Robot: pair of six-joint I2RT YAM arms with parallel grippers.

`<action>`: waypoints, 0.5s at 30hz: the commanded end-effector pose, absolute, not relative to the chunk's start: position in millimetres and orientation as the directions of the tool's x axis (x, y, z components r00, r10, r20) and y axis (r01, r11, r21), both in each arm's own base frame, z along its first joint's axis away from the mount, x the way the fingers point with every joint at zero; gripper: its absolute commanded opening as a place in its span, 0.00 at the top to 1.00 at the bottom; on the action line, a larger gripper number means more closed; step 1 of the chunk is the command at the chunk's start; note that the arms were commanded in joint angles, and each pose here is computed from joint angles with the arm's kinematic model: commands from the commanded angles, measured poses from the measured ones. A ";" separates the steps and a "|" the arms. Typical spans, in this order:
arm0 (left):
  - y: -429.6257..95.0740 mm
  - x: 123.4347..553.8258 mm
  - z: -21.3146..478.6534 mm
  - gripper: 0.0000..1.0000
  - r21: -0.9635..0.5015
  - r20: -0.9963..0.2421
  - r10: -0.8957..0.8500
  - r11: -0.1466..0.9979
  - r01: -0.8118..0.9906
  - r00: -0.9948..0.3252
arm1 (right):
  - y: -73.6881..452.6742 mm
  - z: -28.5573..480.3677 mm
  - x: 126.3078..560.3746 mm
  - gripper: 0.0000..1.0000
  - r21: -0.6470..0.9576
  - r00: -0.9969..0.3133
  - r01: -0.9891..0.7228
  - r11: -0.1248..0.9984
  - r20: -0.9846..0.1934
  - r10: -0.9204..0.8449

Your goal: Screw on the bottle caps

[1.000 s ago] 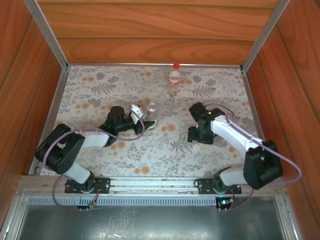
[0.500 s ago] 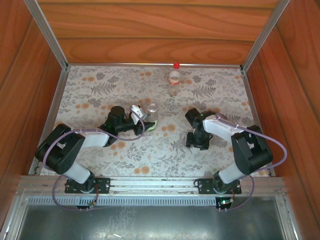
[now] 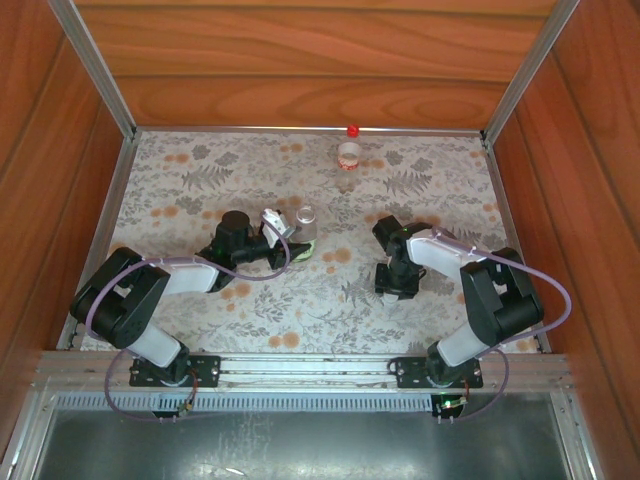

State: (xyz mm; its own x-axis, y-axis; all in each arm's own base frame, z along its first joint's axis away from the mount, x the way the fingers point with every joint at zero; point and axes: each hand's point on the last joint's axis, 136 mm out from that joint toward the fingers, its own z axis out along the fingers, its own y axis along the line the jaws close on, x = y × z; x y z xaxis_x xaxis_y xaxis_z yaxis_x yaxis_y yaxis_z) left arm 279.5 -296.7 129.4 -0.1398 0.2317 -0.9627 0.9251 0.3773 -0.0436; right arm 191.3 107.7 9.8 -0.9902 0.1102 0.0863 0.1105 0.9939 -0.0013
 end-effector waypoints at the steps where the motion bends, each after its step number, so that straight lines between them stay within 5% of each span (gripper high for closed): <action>1: -303.3 277.4 136.4 0.47 -0.032 -0.968 0.225 0.341 0.940 -0.115 | 102.5 4.5 187.7 0.52 -0.019 -0.986 0.131 0.991 0.106 0.132; 15: -303.3 275.8 133.8 0.47 -0.035 -0.966 0.229 0.334 0.942 -0.117 | 102.3 9.6 188.7 0.58 -0.019 -0.987 0.121 0.993 0.101 0.122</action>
